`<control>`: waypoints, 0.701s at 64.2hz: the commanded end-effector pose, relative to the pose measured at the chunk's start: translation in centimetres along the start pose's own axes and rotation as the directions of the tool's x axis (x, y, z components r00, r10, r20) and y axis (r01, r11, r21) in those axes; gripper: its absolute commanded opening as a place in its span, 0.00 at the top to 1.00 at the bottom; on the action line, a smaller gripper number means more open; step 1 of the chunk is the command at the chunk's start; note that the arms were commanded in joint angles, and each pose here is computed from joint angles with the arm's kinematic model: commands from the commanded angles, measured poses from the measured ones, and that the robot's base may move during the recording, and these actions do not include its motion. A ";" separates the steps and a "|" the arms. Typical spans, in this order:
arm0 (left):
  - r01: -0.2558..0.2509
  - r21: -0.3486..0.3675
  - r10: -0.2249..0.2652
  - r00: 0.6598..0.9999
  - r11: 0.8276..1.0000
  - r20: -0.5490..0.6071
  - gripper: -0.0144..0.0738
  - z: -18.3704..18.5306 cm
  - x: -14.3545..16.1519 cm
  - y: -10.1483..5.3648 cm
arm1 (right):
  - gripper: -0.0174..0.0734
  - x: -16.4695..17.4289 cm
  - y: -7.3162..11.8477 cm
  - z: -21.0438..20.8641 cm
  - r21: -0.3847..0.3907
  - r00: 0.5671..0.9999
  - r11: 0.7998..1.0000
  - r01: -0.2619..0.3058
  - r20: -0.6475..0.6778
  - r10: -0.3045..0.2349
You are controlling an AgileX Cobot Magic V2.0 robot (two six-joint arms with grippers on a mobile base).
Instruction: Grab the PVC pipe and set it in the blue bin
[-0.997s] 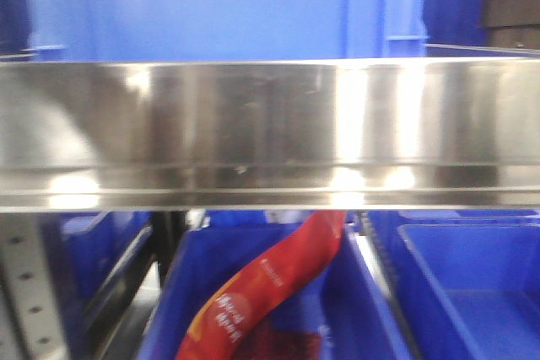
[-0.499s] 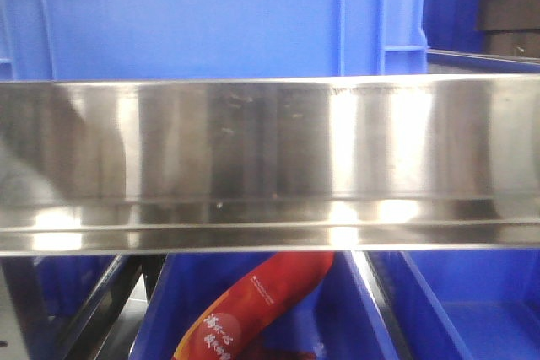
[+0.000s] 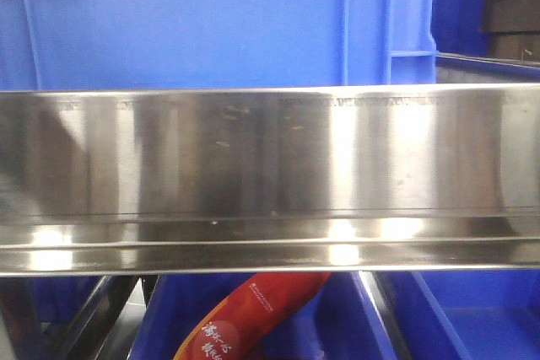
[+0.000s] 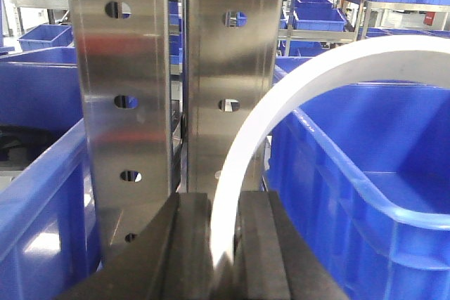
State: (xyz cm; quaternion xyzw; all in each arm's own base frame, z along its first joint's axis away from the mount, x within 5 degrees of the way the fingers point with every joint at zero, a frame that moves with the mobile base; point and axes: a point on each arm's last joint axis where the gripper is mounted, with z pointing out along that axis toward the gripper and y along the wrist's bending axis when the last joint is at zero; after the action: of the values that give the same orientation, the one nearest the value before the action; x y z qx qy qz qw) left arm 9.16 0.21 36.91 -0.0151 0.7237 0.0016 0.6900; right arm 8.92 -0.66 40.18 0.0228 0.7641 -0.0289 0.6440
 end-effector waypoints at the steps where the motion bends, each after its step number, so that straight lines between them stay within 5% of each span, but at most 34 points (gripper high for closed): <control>1: 0.015 0.002 -0.015 0.999 1.000 0.028 0.96 -0.1 -0.2 0.0 | 0.99 -0.3 -0.1 0.0 0.007 1.000 1.000 0.011 0.029 -0.011; 45: 0.015 0.002 -0.015 0.999 1.000 0.028 0.96 -0.1 -0.2 0.0 | 0.99 -0.3 -0.1 0.0 0.007 1.000 1.000 0.011 0.029 -0.011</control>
State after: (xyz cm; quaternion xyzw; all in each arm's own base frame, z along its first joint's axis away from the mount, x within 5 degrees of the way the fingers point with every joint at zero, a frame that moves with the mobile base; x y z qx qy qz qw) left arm 9.16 0.21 36.91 -0.0151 0.7237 0.0016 0.6900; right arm 8.92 -0.66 40.18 0.0228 0.7641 -0.0289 0.6440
